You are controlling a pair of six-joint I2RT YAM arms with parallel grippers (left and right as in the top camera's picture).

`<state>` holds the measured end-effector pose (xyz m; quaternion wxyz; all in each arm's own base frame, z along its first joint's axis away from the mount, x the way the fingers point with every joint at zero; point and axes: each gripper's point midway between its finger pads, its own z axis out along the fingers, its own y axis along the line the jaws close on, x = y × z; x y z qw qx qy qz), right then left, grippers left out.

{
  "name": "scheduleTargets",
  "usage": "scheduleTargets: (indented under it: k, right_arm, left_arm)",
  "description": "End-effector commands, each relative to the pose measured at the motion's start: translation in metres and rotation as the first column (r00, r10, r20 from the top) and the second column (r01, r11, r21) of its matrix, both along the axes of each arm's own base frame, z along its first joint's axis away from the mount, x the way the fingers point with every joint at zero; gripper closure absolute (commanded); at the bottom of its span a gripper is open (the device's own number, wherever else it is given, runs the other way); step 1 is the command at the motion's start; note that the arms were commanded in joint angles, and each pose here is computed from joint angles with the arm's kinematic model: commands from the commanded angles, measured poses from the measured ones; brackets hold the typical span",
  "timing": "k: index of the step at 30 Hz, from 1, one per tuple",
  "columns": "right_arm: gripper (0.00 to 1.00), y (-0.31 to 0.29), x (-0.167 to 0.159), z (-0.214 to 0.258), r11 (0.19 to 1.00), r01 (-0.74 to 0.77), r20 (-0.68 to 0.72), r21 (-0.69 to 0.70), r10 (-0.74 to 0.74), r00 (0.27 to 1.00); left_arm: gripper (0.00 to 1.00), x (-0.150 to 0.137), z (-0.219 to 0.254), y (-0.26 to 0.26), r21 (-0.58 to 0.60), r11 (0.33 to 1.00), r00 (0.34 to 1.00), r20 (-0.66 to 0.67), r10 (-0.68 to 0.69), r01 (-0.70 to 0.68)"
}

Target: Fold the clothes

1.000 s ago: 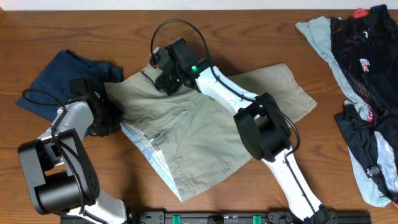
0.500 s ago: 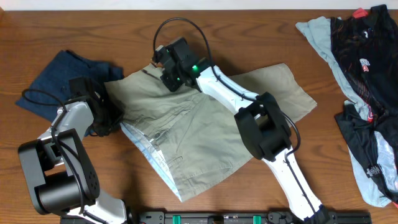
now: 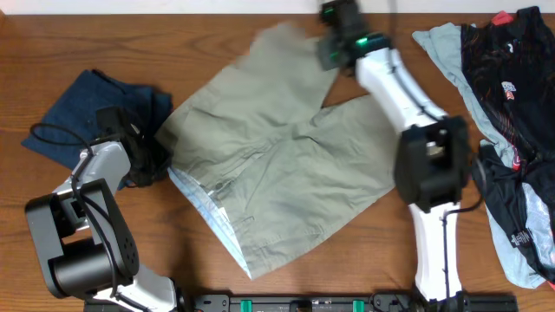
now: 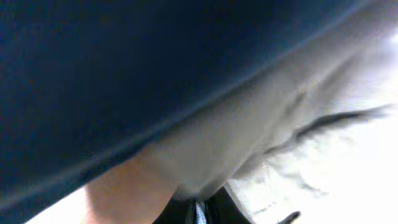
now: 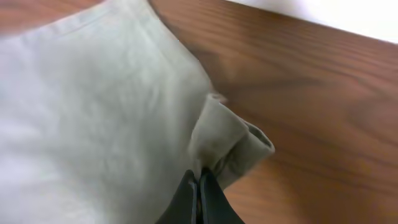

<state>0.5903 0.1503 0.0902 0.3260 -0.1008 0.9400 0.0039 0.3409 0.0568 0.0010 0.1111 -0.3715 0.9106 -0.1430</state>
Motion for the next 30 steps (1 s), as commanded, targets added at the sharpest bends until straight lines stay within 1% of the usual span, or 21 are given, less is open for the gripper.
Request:
scheduleTargets:
  k: [1, 6, 9, 14, 19, 20, 21, 22, 23, 24, 25, 26, 27, 29, 30]
  right_arm:
    - [0.99, -0.028, 0.002, 0.010, 0.996, 0.085, 0.007, -0.029, -0.084, 0.996]
    - [0.99, -0.085, -0.001, 0.004, 0.968, 0.237, -0.022, -0.079, -0.239, 0.971]
    - [0.99, -0.111, -0.006, 0.000, 0.952, 0.293, -0.050, -0.092, -0.298, 0.953]
    - [0.99, -0.159, -0.022, 0.000, 0.884, 0.455, -0.088, -0.109, -0.465, 0.881]
    - [0.99, -0.198, -0.043, 0.007, 0.848, 0.510, -0.138, -0.144, -0.527, 0.838]
    - [0.90, -0.205, -0.048, 0.009, 0.841, 0.521, -0.148, -0.149, -0.540, 0.829]
    - [0.75, -0.213, -0.053, 0.011, 0.827, 0.543, -0.158, -0.147, -0.561, 0.812]
    - [0.58, -0.218, -0.058, 0.013, 0.813, 0.565, -0.167, -0.138, -0.582, 0.796]
    - [0.44, -0.221, -0.062, 0.017, 0.808, 0.576, -0.184, -0.119, -0.588, 0.787]
    - [0.34, -0.221, -0.065, 0.018, 0.814, 0.573, -0.208, -0.091, -0.578, 0.789]
    - [0.24, -0.221, -0.068, 0.021, 0.818, 0.571, -0.228, -0.067, -0.570, 0.789]
    - [0.04, -0.220, -0.073, 0.024, 0.821, 0.569, -0.256, -0.046, -0.560, 0.788]
    - [0.01, -0.221, -0.079, 0.026, 0.821, 0.569, -0.278, -0.033, -0.555, 0.784]
    - [0.01, -0.219, -0.092, 0.029, 0.823, 0.569, -0.337, -0.002, -0.536, 0.774]
    - [0.01, -0.216, -0.099, 0.030, 0.823, 0.568, -0.373, 0.019, -0.521, 0.768]
  left_arm:
    - [0.92, 0.018, 0.007, -0.005, -0.053, 0.998, 0.997, 0.077, -0.018, 0.022]
    - [0.93, 0.047, 0.022, -0.007, -0.061, 0.997, 0.976, 0.215, -0.038, 0.053]
    - [0.93, 0.064, 0.033, -0.010, -0.049, 0.996, 0.955, 0.290, -0.060, 0.077]
    - [0.93, 0.096, 0.059, -0.017, 0.000, 0.993, 0.907, 0.407, -0.107, 0.118]
    - [0.92, 0.124, 0.090, -0.020, 0.045, 0.990, 0.860, 0.490, -0.138, 0.133]
    - [0.90, 0.128, 0.096, -0.019, 0.053, 0.990, 0.853, 0.502, -0.139, 0.130]
    - [0.83, 0.132, 0.102, -0.018, 0.058, 0.990, 0.847, 0.513, -0.140, 0.129]
    - [0.72, 0.134, 0.105, -0.017, 0.061, 0.990, 0.842, 0.520, -0.141, 0.129]
    - [0.65, 0.135, 0.107, -0.017, 0.062, 0.990, 0.841, 0.522, -0.142, 0.129]
    - [0.60, 0.134, 0.107, -0.017, 0.057, 0.990, 0.846, 0.515, -0.141, 0.131]
    - [0.58, 0.131, 0.105, -0.019, 0.046, 0.990, 0.852, 0.504, -0.141, 0.137]
    - [0.56, 0.127, 0.102, -0.023, 0.027, 0.989, 0.863, 0.485, -0.142, 0.147]
    - [0.55, 0.120, 0.096, -0.026, 0.004, 0.988, 0.878, 0.457, -0.141, 0.156]
    - [0.50, 0.105, 0.085, -0.033, -0.039, 0.986, 0.912, 0.387, -0.137, 0.165]
    - [0.46, 0.094, 0.078, -0.036, -0.062, 0.985, 0.931, 0.339, -0.133, 0.164]
